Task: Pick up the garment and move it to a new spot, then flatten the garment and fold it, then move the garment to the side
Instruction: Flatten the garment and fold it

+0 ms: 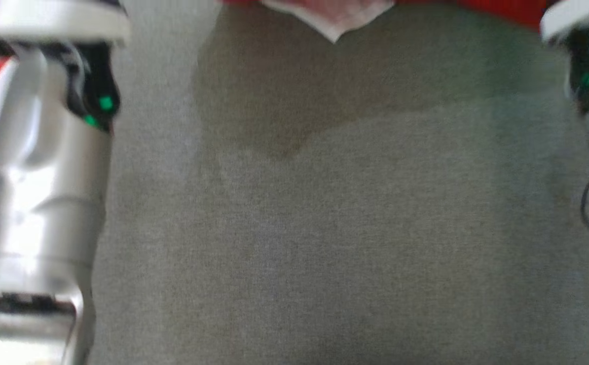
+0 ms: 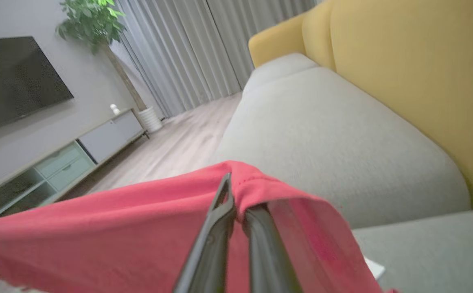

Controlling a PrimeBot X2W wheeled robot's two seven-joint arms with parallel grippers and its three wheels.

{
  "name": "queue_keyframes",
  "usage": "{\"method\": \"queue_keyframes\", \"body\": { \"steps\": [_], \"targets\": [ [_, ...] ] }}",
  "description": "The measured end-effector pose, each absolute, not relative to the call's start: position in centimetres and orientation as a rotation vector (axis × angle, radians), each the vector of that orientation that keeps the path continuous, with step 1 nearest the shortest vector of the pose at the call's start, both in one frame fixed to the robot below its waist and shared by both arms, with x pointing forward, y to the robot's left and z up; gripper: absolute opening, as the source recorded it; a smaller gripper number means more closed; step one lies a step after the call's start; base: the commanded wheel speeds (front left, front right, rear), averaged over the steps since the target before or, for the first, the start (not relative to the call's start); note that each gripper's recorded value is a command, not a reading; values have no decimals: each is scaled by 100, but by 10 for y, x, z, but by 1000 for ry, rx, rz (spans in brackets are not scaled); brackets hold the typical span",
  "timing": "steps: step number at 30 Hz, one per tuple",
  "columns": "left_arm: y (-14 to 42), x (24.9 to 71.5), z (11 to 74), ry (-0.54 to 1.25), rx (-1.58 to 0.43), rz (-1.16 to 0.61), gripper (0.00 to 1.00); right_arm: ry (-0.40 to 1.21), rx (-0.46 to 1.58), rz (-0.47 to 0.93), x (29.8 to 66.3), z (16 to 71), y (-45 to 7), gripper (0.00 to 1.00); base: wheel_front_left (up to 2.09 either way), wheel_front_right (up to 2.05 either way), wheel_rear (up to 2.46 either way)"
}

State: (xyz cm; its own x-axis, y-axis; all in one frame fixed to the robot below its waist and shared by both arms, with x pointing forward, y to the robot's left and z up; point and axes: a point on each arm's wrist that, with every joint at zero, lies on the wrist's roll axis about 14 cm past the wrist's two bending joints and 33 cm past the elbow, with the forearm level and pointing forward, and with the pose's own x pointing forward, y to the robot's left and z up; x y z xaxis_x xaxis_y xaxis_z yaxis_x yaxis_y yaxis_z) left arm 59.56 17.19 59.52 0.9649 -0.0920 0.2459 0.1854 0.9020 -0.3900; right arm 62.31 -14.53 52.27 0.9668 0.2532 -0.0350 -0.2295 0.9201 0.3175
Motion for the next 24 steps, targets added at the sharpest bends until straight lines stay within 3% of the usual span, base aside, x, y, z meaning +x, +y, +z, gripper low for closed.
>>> {"method": "queue_keyframes", "body": {
  "steps": [12, 24],
  "targets": [
    [174, 500, 505, 59, -325, -168, 0, 502, 400, 270, 517, 458, -147, 0, 0, 0, 0],
    [176, 423, 467, 173, -219, -228, 0, 835, 414, 281, 437, 420, -164, 0, 0, 0, 0]
  ]
}}
